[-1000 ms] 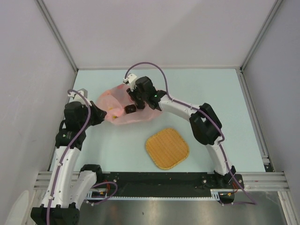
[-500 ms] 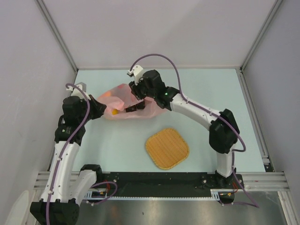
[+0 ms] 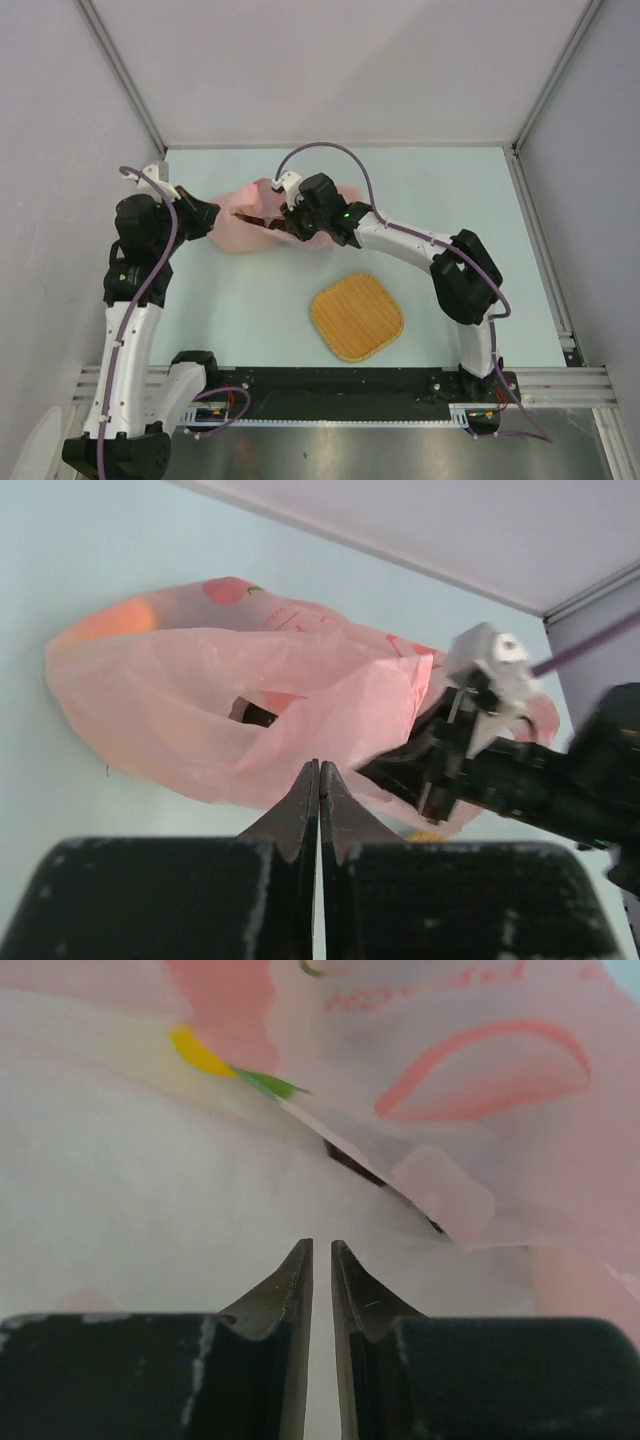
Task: Take the fake fruits out of the plastic bag
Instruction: Adjust the plastic bag at the center of the board, then take out the fake fruit from the plastic bag.
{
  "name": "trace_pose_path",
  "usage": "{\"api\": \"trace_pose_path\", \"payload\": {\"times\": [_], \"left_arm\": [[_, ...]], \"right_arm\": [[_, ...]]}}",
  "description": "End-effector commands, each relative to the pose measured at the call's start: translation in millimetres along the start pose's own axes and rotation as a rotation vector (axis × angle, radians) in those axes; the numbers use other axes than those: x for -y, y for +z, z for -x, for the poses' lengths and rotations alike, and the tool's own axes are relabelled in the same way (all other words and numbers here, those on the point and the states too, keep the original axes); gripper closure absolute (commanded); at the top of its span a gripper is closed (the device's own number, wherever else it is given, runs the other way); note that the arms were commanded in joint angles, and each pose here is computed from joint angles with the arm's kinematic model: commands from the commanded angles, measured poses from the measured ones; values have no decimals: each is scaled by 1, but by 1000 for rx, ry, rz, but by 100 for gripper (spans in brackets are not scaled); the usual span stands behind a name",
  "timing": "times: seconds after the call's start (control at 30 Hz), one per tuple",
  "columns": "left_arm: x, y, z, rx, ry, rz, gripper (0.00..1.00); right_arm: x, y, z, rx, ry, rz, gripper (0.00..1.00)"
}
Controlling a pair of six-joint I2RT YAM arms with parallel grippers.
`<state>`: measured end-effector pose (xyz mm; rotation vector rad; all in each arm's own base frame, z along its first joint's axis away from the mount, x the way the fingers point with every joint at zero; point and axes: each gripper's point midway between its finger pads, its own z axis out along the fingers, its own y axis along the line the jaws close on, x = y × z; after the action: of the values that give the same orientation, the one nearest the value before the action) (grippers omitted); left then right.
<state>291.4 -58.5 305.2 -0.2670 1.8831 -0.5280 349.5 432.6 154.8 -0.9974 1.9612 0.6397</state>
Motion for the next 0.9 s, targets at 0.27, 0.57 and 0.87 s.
{"api": "trace_pose_path", "payload": {"times": [0.27,0.57,0.87], "left_arm": [[13,-20,-6,-25,87,-94,100],[14,-7,-20,-73,96,-151,100],[8,1,-28,-100,99,-143,100]], "right_arm": [[106,42,81,230,-15,-326,81],[120,59,60,192,-15,-345,52],[132,80,35,144,17,-413,11]]}}
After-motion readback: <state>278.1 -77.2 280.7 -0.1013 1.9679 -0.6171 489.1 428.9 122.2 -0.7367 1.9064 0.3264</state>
